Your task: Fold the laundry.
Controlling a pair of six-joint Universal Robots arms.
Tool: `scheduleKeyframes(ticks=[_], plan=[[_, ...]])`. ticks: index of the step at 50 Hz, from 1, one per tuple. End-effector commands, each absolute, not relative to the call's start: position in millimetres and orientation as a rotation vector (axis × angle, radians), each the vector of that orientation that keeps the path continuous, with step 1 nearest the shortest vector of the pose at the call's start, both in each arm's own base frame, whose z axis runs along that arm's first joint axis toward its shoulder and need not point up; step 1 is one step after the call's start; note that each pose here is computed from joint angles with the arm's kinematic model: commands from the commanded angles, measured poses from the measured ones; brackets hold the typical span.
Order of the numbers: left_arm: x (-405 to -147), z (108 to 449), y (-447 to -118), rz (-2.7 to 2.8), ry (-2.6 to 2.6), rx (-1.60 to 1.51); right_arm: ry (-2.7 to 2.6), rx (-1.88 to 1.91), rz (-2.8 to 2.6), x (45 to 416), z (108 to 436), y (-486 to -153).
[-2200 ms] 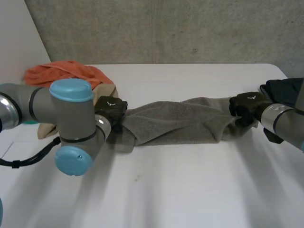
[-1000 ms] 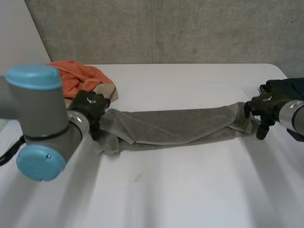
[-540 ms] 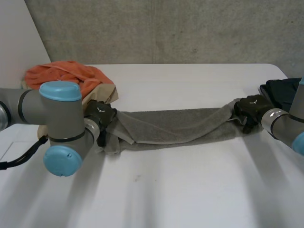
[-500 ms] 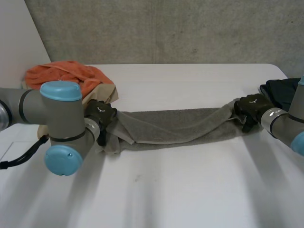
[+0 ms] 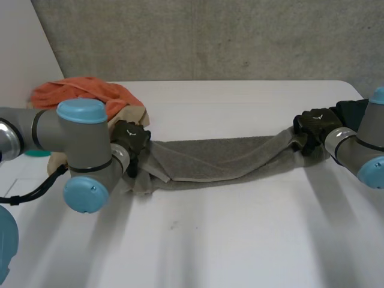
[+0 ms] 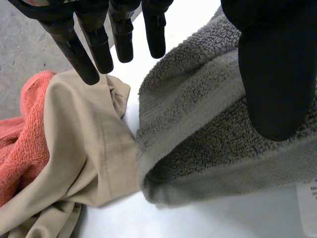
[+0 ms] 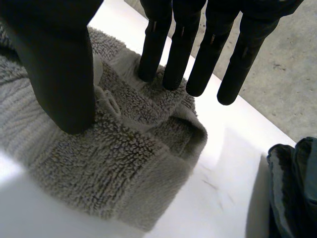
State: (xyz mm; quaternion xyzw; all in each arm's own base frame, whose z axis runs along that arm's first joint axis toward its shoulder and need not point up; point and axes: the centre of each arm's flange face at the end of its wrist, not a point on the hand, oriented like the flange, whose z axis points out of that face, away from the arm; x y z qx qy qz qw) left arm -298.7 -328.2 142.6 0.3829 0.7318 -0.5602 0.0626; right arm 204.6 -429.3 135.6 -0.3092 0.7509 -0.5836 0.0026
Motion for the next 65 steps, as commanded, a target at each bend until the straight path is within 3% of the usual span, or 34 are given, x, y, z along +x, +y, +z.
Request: scheduleKeyframes(ticks=[1,7,12,16,18,20,21,24,25,29,35,39,47,52,58,65], plan=[[-305,140,-331,-1.706,2.207,1.168,2.363,-0.930,-1.770,213,130,-431],[-310,131,-339,-1.692,2.219,1.189,2.367,-0.941,-1.758,216,123,-441],[-317,134,-359,-1.752,2.181,1.176,2.293,-0.933,-1.884,220,140,-458],[-326,187,-394,-1.994,1.992,1.053,2.085,-0.883,-2.184,227,188,-481],[-321,239,-416,-2.183,1.825,0.893,1.885,-0.791,-2.409,228,228,-494],[-311,279,-428,-2.319,1.715,0.730,1.740,-0.714,-2.547,226,256,-500],[-300,320,-432,-2.462,1.613,0.564,1.595,-0.611,-2.673,222,285,-503],[-280,375,-432,-2.667,1.473,0.296,1.376,-0.468,-2.827,214,324,-503],[-277,385,-430,-2.712,1.448,0.254,1.243,-0.400,-2.897,208,345,-501],[-271,408,-421,-2.809,1.406,0.223,1.191,-0.395,-2.888,203,365,-493],[-270,389,-417,-2.803,1.554,0.326,1.385,-0.500,-2.691,213,349,-477],[-270,350,-419,-2.720,1.723,0.390,1.579,-0.554,-2.536,212,318,-471],[-258,228,-407,-2.307,2.189,0.498,2.031,-0.729,-2.081,207,211,-446],[-247,181,-387,-2.052,2.378,0.561,2.285,-0.890,-1.748,203,154,-414],[-230,161,-372,-1.858,2.443,0.639,2.436,-1.066,-1.513,189,135,-392],[-226,171,-359,-1.868,2.435,0.764,2.463,-1.038,-1.458,184,152,-383]])
